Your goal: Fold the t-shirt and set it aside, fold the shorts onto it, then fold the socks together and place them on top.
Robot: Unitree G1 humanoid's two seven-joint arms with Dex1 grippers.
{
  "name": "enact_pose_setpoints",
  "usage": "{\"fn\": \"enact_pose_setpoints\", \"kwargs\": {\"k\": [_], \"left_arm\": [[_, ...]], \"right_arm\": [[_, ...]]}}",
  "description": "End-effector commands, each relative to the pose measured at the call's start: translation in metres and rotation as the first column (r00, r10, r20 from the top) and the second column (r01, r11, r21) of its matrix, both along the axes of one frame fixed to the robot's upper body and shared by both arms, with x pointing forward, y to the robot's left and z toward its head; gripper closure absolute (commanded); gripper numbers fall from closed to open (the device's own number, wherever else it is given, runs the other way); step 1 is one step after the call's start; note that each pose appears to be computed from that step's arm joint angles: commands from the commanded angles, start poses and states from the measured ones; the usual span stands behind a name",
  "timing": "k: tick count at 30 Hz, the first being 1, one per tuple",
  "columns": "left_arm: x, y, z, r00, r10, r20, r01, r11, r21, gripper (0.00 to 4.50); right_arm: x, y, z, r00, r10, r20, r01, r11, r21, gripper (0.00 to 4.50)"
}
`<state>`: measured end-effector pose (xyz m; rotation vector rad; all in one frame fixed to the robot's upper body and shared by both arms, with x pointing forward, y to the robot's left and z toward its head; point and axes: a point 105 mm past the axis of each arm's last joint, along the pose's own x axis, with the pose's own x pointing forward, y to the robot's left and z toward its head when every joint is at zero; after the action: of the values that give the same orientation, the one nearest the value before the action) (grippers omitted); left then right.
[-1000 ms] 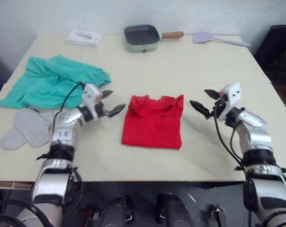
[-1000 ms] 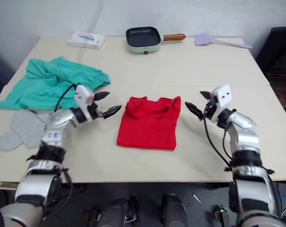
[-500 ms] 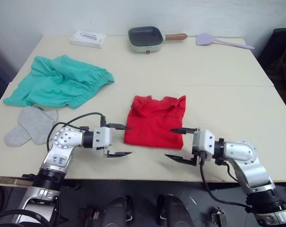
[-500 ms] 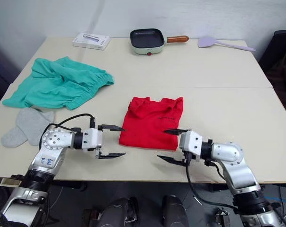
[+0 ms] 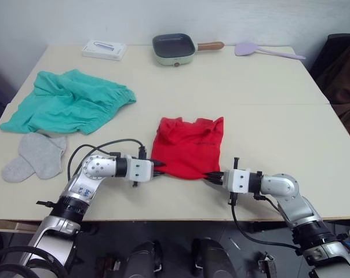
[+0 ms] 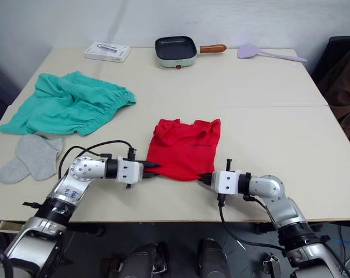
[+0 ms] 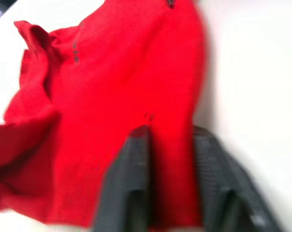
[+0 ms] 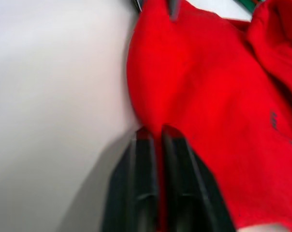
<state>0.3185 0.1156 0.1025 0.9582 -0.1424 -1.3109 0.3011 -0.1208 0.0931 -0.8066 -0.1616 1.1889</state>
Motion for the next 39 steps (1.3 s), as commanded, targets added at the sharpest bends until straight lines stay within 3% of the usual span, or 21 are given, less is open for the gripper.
{"fn": "enact_pose_setpoints", "kwargs": {"k": [1,7,14,19,20,23,26,29,31,33,37,39], "left_arm": [[-0.02,0.004,-0.009,0.997,-0.04,-0.069,0.041,0.999,0.017,4.46],[-0.064,-0.001,-0.004,0.994,-0.065,-0.093,0.064,0.998,-0.022,4.46],[-0.075,0.014,0.002,0.996,0.025,-0.091,-0.026,1.0,-0.016,4.46],[-0.084,0.019,-0.002,0.981,0.06,-0.183,-0.061,0.998,-0.001,4.46],[-0.085,0.02,-0.003,0.977,0.063,-0.203,-0.062,0.998,0.011,3.94],[-0.086,0.018,-0.003,0.985,0.054,-0.162,-0.051,0.998,0.025,3.13],[-0.082,0.02,0.009,0.989,0.068,-0.134,-0.074,0.997,-0.038,2.15],[-0.082,0.023,0.034,0.977,0.068,-0.204,-0.113,0.97,-0.213,2.14],[-0.084,0.024,0.043,0.967,0.044,-0.253,-0.116,0.954,-0.278,2.14],[-0.083,0.024,0.046,0.96,0.035,-0.277,-0.122,0.945,-0.304,2.71],[-0.069,0.022,0.042,0.964,0.063,-0.257,-0.138,0.948,-0.286,4.05],[-0.06,0.019,0.033,0.965,0.076,-0.25,-0.144,0.953,-0.267,4.47]], "right_arm": [[-0.003,-0.006,0.002,1.0,0.01,0.003,-0.01,1.0,-0.013,4.5],[-0.036,-0.011,0.003,0.993,0.11,-0.035,-0.111,0.993,-0.034,4.5],[-0.07,-0.011,-0.004,0.985,0.123,-0.121,-0.127,0.991,-0.029,4.5],[-0.073,-0.01,-0.008,0.988,0.102,-0.12,-0.105,0.994,-0.026,4.5],[-0.07,-0.01,-0.007,0.99,0.088,-0.113,-0.09,0.996,-0.011,4.5],[-0.066,-0.01,-0.003,0.989,0.067,-0.129,-0.061,0.997,0.053,4.5],[-0.076,-0.011,0.003,0.972,0.122,-0.201,-0.104,0.99,0.098,3.69],[-0.087,-0.01,0.019,0.941,0.181,-0.286,-0.134,0.975,0.175,2.75],[-0.088,-0.008,0.04,0.912,0.206,-0.355,-0.109,0.955,0.276,2.75],[-0.083,-0.005,0.058,0.902,0.224,-0.369,-0.098,0.938,0.331,3.1],[-0.057,0.001,0.071,0.917,0.201,-0.344,-0.078,0.937,0.342,4.49],[-0.046,0.006,0.06,0.932,0.193,-0.307,-0.107,0.955,0.277,4.5]]}}
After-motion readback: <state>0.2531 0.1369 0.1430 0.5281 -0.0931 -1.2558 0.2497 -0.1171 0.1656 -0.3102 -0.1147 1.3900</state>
